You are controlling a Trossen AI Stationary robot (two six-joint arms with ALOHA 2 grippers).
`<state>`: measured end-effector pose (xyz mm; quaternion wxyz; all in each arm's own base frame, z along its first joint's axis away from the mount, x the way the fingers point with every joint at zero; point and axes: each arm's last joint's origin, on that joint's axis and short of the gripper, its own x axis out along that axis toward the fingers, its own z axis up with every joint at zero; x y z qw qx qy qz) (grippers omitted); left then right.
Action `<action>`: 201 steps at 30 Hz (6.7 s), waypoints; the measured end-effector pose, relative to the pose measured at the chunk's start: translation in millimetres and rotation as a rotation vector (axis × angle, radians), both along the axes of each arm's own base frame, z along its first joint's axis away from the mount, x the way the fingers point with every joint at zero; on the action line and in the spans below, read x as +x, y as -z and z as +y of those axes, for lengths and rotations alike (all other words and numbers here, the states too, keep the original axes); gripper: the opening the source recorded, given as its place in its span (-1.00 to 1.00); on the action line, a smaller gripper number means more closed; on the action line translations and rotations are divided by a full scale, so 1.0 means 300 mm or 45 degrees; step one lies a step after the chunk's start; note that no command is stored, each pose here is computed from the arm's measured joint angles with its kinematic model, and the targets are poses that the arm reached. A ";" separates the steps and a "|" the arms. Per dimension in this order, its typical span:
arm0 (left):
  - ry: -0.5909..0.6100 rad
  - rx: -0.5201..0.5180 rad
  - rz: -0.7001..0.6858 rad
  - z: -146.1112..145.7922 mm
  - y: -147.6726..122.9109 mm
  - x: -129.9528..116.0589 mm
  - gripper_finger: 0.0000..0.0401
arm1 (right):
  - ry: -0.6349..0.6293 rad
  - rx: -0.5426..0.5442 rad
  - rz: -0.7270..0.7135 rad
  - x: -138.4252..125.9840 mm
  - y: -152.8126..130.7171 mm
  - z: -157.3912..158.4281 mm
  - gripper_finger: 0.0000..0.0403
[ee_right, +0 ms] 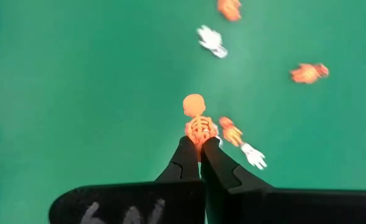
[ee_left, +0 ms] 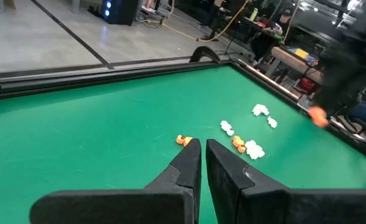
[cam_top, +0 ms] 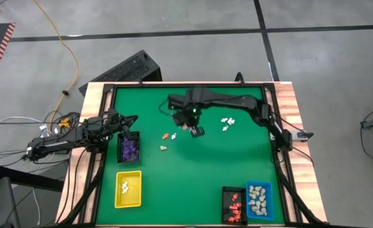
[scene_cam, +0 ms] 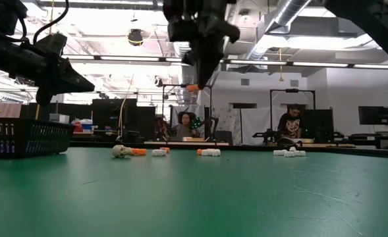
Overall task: Sort Halloween decoration
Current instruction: Put the orange skeleton toy into the bottom black basket
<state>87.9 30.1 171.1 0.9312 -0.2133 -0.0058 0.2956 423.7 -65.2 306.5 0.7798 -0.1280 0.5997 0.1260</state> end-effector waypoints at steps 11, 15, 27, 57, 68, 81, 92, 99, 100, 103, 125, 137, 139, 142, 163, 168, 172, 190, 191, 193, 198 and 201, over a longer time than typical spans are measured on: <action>0.000 0.003 0.002 0.000 0.000 0.000 -0.93 | -0.103 0.039 0.032 0.010 0.001 0.283 -0.95; 0.000 0.002 0.001 0.000 0.000 0.000 -0.93 | -0.115 0.057 0.093 -0.012 0.004 0.387 -0.95; -0.002 -0.004 -0.003 0.000 0.000 0.000 -0.93 | -0.026 0.114 0.261 -0.133 0.008 0.739 -0.95; -0.022 -0.018 -0.015 0.001 0.000 -0.001 -0.93 | 1.051 0.231 0.340 -0.488 -0.040 1.197 -0.95; -0.027 -0.020 -0.018 0.001 0.000 -0.001 -0.93 | 1.256 0.204 0.218 -0.514 -0.026 1.220 -0.95; -0.028 -0.020 -0.018 0.002 0.000 -0.001 -0.93 | 1.276 0.112 0.210 -0.579 0.045 1.191 -0.96; -0.029 -0.020 -0.017 0.002 0.000 -0.001 -0.93 | 1.291 0.342 0.149 -0.624 0.173 1.080 -0.96; -0.028 -0.020 -0.016 0.002 0.000 -0.001 -0.93 | 1.290 0.394 0.153 -0.642 0.277 1.050 -0.96; -0.029 -0.020 -0.017 0.002 0.000 -0.001 -0.93 | 1.289 0.392 0.156 -0.644 0.286 1.049 -0.96; -0.029 -0.020 -0.017 0.002 0.000 -0.001 -0.93 | 1.289 0.385 0.158 -0.647 0.297 1.046 -0.94; -0.025 -0.021 -0.016 0.001 0.000 -0.001 -0.93 | 1.262 0.398 0.224 -0.649 0.306 1.046 -0.50; -0.016 -0.034 -0.024 0.001 0.000 -0.001 -0.93 | 0.905 0.531 0.009 -0.498 0.151 0.914 -0.49; -0.017 -0.034 -0.025 0.001 0.000 -0.001 -0.93 | 0.854 0.525 -0.045 -0.459 0.124 0.859 -0.49; -0.016 -0.034 -0.024 0.001 0.000 0.000 -0.93 | 0.760 0.477 -0.117 -0.404 0.105 0.771 -0.49; -0.019 -0.059 -0.042 0.001 0.000 -0.001 -0.93 | 0.304 -0.050 -0.554 -0.192 0.086 0.079 -0.49; -0.019 -0.061 -0.043 0.001 0.000 0.000 -0.93 | 0.301 -0.123 -0.592 -0.173 0.108 -0.024 -0.49; -0.019 -0.062 -0.043 0.001 0.000 -0.001 -0.93 | 0.415 -0.101 -0.577 -0.145 0.167 -0.084 -0.49; -0.051 -0.061 -0.024 0.003 0.003 0.002 -0.93 | 0.167 -0.182 -0.379 -0.087 0.338 -0.069 -0.49; -0.051 -0.061 -0.024 0.003 0.003 0.002 -0.93 | 0.162 -0.184 -0.368 -0.088 0.343 -0.069 -0.49; -0.050 -0.061 -0.024 0.003 0.003 0.002 -0.93 | 0.149 -0.184 -0.341 -0.083 0.369 -0.069 -0.49; -0.049 -0.058 -0.023 0.003 0.003 0.002 -0.93 | 0.131 -0.190 -0.322 -0.072 0.395 -0.076 -0.49; -0.050 -0.057 -0.022 0.003 0.003 0.002 -0.93 | 0.132 -0.194 -0.287 -0.080 0.404 -0.083 -0.49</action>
